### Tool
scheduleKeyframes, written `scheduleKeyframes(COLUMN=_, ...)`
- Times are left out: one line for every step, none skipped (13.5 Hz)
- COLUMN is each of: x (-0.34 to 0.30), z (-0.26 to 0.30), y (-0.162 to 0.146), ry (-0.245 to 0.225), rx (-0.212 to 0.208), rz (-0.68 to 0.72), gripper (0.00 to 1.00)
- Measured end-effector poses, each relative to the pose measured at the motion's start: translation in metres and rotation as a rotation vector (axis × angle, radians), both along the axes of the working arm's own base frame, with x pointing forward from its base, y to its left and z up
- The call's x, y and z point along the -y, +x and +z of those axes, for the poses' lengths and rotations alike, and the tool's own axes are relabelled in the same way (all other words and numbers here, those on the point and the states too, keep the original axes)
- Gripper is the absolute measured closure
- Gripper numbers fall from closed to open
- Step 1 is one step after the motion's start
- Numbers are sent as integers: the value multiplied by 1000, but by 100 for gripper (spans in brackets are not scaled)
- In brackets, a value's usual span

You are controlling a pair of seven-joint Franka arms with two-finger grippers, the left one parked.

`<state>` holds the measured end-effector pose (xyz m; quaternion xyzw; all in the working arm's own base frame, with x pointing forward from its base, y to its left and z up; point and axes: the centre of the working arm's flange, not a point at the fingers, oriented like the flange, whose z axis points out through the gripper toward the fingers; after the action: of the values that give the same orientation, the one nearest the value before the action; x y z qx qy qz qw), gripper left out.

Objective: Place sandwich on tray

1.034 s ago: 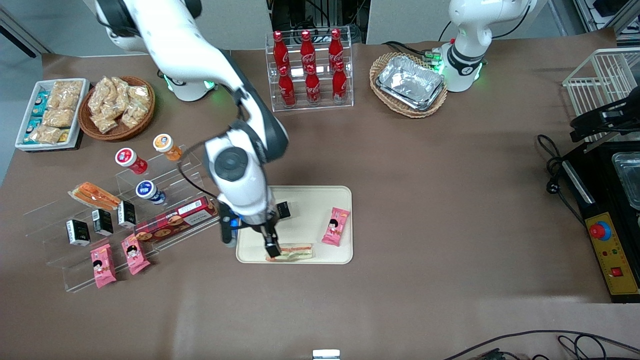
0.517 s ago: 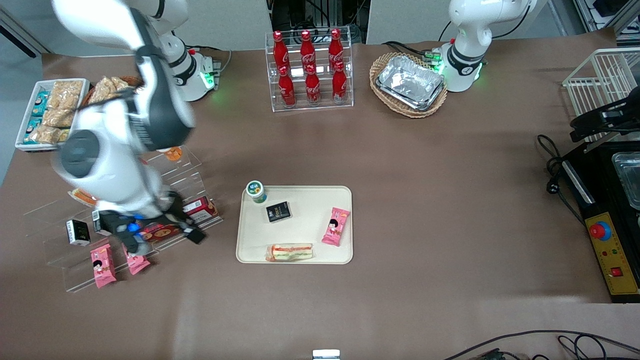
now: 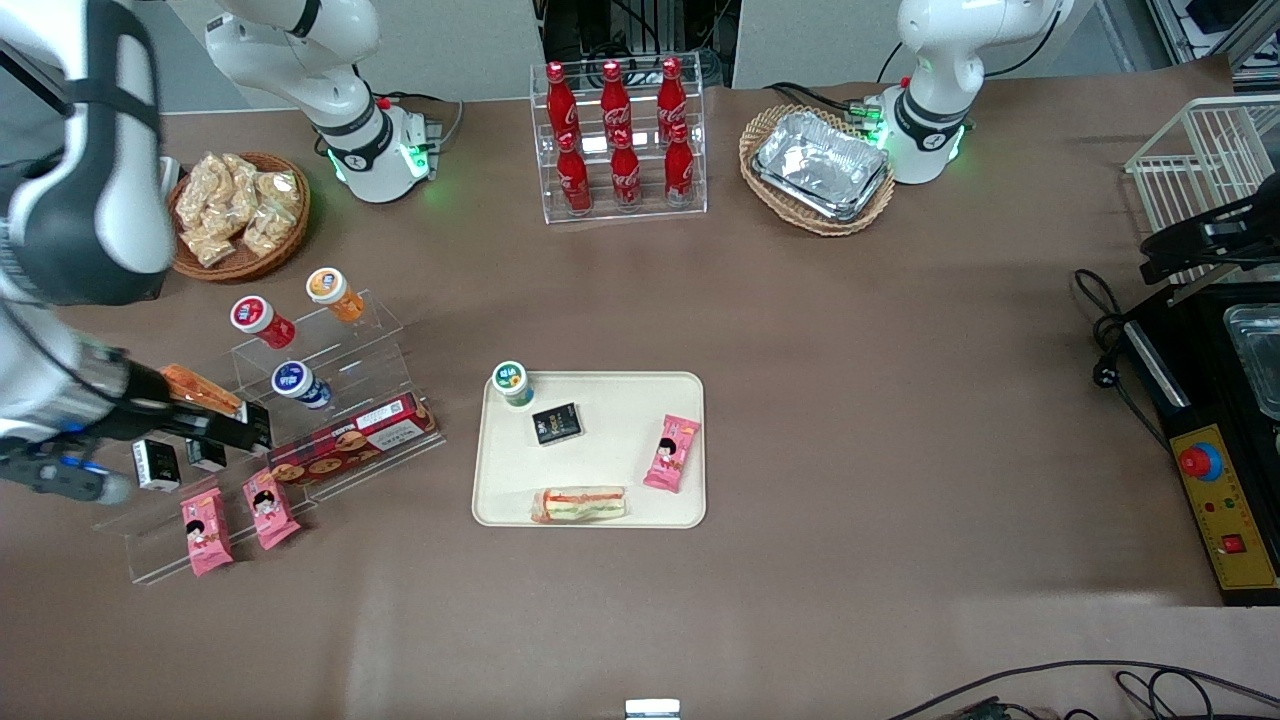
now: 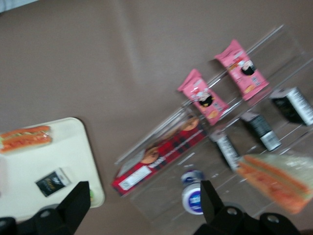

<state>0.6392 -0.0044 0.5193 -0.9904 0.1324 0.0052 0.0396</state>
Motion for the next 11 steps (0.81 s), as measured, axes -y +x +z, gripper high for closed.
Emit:
scheduleKeyframes(x=22, z=3, y=-4, ry=3, rx=6, rz=38, gripper=0)
scheduleKeyframes(x=41, z=6, y=-8, ry=0, rx=12, rz=70, gripper=0)
scheduleKeyframes(x=56, z=10, y=-14, ry=0, rx=19, rz=93, gripper=0)
scheduleKeyframes(x=69, z=15, y=-21, ry=1, rx=25, rz=108, gripper=0)
scheduleKeyframes(x=79, z=20, y=-30, ry=-2, rx=29, rz=118, gripper=0)
scheduleKeyframes(x=85, z=26, y=-40, ry=-12, rx=29, rz=125, gripper=0)
scheduleKeyframes(x=88, z=31, y=-50, ry=-22, rx=29, rz=131, gripper=0)
scheduleKeyframes(x=88, z=35, y=-60, ry=-24, rx=29, rz=134, gripper=0)
scheduleKeyframes(x=88, z=38, y=-69, ry=-24, rx=28, rz=139, gripper=0)
scheduleKeyframes(x=88, z=40, y=-78, ry=-29, rx=25, rz=143, gripper=0)
scheduleKeyframes(x=88, z=43, y=-85, ry=-29, rx=20, rz=147, gripper=0)
